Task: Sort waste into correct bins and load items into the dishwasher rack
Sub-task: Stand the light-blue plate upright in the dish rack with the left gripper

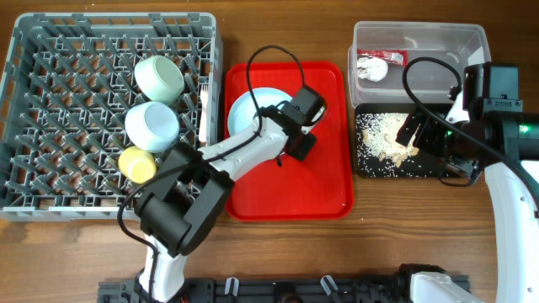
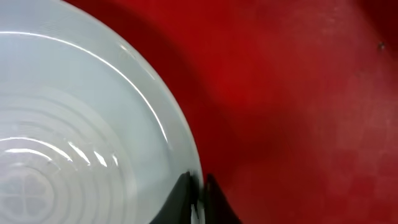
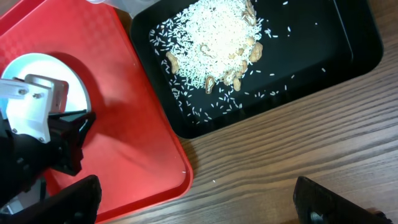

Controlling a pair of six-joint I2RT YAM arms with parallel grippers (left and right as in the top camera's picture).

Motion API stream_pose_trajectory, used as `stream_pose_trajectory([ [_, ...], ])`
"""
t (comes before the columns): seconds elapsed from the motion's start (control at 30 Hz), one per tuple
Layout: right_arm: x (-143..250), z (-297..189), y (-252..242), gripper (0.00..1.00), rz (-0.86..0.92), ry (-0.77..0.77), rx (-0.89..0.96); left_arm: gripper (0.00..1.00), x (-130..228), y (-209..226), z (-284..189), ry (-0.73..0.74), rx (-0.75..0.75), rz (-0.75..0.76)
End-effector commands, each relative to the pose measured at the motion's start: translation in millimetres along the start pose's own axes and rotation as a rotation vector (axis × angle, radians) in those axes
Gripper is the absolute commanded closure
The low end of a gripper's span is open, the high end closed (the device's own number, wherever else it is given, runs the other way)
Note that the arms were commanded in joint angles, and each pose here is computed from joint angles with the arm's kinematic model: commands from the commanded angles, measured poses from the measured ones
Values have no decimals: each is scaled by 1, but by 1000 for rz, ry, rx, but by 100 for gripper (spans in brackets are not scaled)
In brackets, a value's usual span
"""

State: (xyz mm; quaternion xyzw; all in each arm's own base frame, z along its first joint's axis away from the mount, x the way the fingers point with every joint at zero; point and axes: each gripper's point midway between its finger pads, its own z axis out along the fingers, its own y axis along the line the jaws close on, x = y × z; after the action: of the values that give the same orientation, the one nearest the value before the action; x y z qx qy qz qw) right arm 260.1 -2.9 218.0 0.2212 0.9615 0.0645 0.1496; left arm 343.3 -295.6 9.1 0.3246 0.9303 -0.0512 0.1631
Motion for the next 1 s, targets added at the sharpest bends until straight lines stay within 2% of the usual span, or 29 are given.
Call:
stream_pose_trajectory([
  [0.0, -3, -5, 1, 0, -11, -23, -6, 96, 3, -18, -1, 14, 36, 25],
  [0.1, -3, -5, 1, 0, -11, -23, -6, 96, -21, -20, -34, -67, 42, 8],
  [0.27, -3, -5, 1, 0, -11, -23, -6, 96, -61, -5, -131, -293, 55, -104],
  [0.43, -3, -5, 1, 0, -11, -22, -6, 96, -74, 34, -220, -492, 80, -236],
  [0.57, -3, -5, 1, 0, -11, -22, -6, 96, -70, 67, -275, -606, 206, -300],
  [0.63, -3, -5, 1, 0, -11, -22, -6, 96, -65, 82, -287, -623, 280, -342],
  [0.73, -3, -5, 1, 0, -11, -22, -6, 96, -52, 116, -290, -607, 396, -481],
  [0.9, -3, -5, 1, 0, -11, -23, -6, 96, -34, 157, -274, -561, 574, -602],
  [0.97, -3, -5, 1, 0, -11, -22, -6, 96, -28, 175, -258, -536, 596, -659],
])
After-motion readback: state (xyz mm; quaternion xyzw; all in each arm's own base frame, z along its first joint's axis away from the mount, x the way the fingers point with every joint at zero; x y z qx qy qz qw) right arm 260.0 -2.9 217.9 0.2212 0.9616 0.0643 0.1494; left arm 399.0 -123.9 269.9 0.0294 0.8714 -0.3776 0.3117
